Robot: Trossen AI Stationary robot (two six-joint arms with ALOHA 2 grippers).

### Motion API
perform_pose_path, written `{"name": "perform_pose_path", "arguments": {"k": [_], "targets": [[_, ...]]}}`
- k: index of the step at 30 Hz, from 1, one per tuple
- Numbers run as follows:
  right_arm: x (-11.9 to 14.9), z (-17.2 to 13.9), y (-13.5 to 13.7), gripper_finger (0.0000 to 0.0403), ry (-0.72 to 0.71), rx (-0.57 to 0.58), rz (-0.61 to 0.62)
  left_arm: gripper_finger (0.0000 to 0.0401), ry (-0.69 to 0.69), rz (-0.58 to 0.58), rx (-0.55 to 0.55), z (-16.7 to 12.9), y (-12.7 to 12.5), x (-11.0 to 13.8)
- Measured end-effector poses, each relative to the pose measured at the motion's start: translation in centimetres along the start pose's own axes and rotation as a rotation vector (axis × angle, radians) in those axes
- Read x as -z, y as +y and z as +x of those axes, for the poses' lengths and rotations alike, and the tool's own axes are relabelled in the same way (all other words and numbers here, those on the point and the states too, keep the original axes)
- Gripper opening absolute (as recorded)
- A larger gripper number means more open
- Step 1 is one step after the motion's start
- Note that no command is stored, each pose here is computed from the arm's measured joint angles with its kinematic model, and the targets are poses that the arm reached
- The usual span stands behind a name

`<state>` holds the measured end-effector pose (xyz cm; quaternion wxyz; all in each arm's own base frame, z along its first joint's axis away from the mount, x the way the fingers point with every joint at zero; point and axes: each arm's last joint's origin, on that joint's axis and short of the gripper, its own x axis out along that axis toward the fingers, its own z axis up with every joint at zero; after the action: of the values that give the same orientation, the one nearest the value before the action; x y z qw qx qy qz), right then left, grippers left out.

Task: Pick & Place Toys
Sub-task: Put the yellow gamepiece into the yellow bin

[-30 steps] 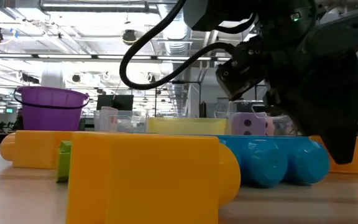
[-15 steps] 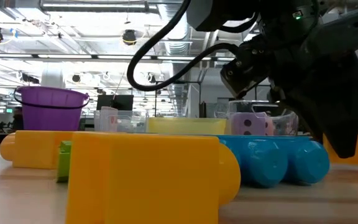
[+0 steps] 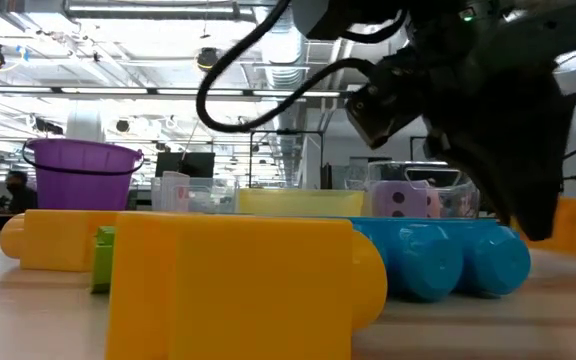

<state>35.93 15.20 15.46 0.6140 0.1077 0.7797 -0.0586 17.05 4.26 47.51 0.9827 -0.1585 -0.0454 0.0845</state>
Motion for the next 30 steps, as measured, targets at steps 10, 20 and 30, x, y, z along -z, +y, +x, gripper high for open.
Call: {"name": "perform_pose_path", "arguments": {"k": [10,20,30], "targets": [[-1.2,-2.4,-0.6,0.0103,-0.08,0.014,0.027,0.0145,0.0,-0.016,0.001,0.0,0.0,0.0],[-2.8,-6.7,-2.1,0.0103,-0.185,0.018,0.083,0.0145,0.03,-0.018,0.026,-0.1,0.0,0.2],[-5.0,-10.5,-5.6,0.0102,-0.303,0.002,0.178,0.0145,0.171,-0.032,-0.022,-1.5,0.2,1.3]]}}
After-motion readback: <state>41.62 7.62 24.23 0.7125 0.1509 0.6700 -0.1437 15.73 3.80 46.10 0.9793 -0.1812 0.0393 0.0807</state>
